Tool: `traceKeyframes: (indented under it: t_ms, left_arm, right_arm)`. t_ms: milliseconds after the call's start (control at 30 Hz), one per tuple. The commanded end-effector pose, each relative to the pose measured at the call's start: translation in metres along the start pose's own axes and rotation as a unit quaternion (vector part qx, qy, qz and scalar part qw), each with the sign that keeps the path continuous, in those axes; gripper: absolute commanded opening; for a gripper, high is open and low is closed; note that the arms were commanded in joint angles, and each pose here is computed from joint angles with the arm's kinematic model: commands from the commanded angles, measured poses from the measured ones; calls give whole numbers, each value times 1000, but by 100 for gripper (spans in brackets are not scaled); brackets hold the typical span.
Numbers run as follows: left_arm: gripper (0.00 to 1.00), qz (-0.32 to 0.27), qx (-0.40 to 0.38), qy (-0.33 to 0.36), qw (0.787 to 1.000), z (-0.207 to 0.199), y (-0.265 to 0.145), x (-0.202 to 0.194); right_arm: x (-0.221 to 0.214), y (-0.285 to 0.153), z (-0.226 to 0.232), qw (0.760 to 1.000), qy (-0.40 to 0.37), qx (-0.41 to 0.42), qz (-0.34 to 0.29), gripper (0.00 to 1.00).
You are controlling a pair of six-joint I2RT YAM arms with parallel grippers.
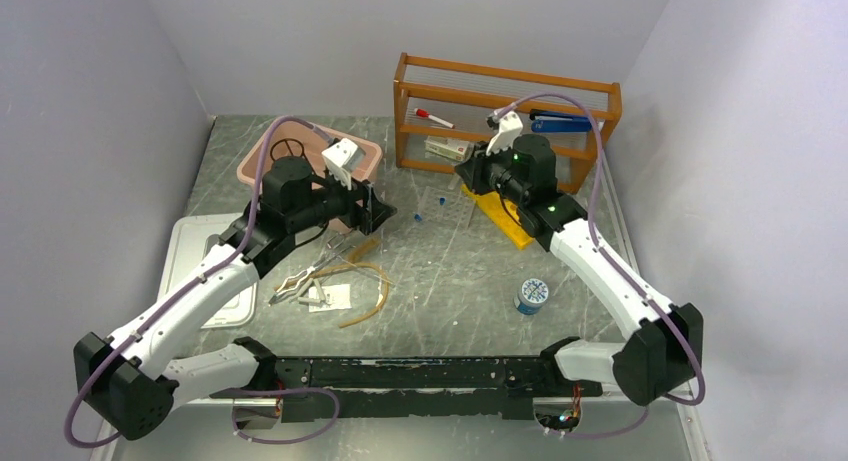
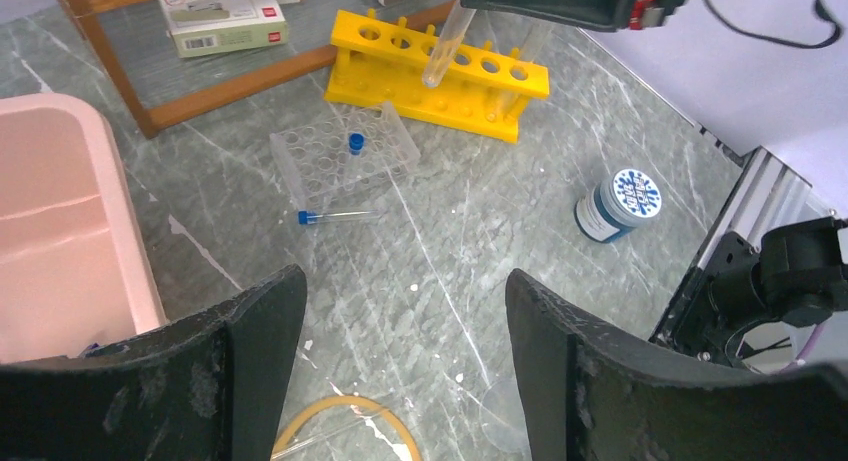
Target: Organize the chemistry lab equipment
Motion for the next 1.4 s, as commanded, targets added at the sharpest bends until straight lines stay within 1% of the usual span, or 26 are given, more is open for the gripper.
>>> traceKeyframes:
  t_ms: [0,133,300,433,700,1100,1367]
  left_arm:
    - [76,-25,28,-19,999,1,-5,9]
    - [75,-25,20,-26,999,0,-2,6]
    - [74,-19,21,-21,999,2,-1,5]
    - [74,-23,18,-17,999,2,-1,4]
    - [74,-16,21,-13,1000,5,1,1]
    - [74,-16,25,-12,999,6,2,-1]
    - [74,-15,28,-13,999,7,2,-1]
  right_arm:
    - [-16,17,-35,997,-78,-22,5,3]
    - [-37,32,-45,992,-125,1,7,1]
    - [-61,50,-55,987,-157,24,12,2]
    - [-76,62,-56,985,-163,47,18,2]
    - [-110,76,-60,980,-173,78,56,1]
    - [-131,78,-64,975,-194,87,69,0]
    - [-139,80,-64,974,-198,91,58,1]
Point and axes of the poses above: each gripper's point midway between its finger pads, its own y axis out along the fingers, its own z axis along the line the jaws close on, x = y × z, the point moved 9 cm from there along -y, back along the fingers, and after that the axes turned 5 degrees about -y, right-handed, at the moved point
